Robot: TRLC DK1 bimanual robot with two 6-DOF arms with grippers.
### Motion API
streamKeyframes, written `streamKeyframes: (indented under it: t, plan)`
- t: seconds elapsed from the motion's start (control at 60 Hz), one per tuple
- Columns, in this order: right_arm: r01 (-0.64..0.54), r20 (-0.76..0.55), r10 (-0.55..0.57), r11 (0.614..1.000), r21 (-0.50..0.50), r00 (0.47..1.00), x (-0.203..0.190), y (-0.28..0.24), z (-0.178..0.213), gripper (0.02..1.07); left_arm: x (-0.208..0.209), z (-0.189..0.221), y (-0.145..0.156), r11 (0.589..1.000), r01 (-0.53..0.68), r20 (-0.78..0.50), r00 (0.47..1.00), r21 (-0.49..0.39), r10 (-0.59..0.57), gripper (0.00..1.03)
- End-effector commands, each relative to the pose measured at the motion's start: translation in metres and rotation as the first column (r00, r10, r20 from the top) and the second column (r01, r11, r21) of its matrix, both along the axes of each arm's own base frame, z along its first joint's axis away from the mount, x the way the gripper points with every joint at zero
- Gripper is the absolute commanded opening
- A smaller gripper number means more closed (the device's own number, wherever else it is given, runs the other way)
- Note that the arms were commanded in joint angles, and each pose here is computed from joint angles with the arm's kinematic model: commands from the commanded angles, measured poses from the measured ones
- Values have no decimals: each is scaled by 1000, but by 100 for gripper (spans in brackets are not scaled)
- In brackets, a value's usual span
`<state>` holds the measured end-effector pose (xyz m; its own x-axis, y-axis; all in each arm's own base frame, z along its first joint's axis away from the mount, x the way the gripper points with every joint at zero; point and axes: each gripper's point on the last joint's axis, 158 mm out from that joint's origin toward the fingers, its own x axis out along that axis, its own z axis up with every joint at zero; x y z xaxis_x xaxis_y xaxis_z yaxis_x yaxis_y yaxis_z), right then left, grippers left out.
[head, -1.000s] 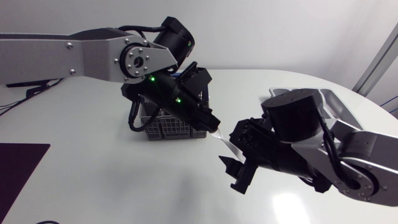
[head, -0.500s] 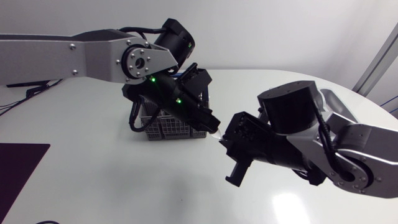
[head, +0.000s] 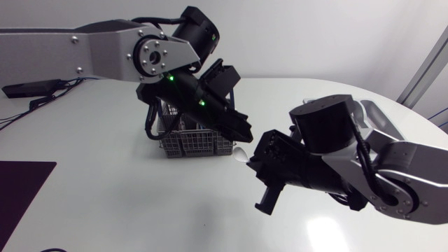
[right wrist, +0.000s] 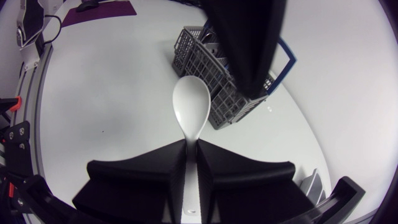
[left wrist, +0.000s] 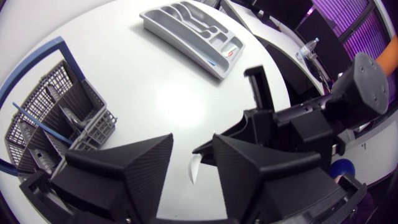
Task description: Unload the cutlery basket into the drawer organizer.
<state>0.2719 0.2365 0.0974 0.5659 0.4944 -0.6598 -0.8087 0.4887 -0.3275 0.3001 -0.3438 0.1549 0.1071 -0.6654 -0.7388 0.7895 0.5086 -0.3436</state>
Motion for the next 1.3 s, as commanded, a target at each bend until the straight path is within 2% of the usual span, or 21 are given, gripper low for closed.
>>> streamKeyframes:
  t: [0.0, 0.133, 0.25, 0.283, 0.367, 0.65, 0.967, 1.167, 1.283]
  plan:
    - [-16, -53, 14, 999, -38, 999, -12, -12, -20, 8, 21, 23, 0, 998, -49, 25, 998, -47, 50, 85]
    - [-31, -89, 26, 998, -61, 996, -18, -30, -30, 8, 48, 37, 11, 993, -110, 108, 988, -32, 112, 86]
    - [-44, -111, 35, 996, -80, 993, -19, -53, -35, 8, 70, 35, 25, 988, -151, 205, 968, 20, 144, 86]
    - [-41, -119, 31, 996, -81, 992, -18, -63, -36, 8, 78, 32, 33, 984, -167, 251, 957, 60, 147, 87]
    - [-38, -125, 25, 994, -106, 992, -13, -88, -43, 8, 89, 29, 44, 978, -192, 281, 946, 83, 162, 87]
    - [-29, -138, 3, 982, -188, 990, 4, -189, -55, 8, 96, 10, 63, 962, -222, 310, 936, 161, 164, 87]
    - [6, -148, -51, 957, -290, 988, 34, -319, -68, 8, 94, -4, 66, 954, -232, 323, 933, 192, 162, 86]
    - [2, -138, -53, 940, -342, 989, 48, -369, -77, 8, 91, -10, 65, 952, -230, 323, 934, 205, 156, 86]
    - [-5, -127, -50, 914, -405, 991, 57, -396, -82, 8, 89, -12, 64, 950, -227, 325, 934, 214, 150, 87]
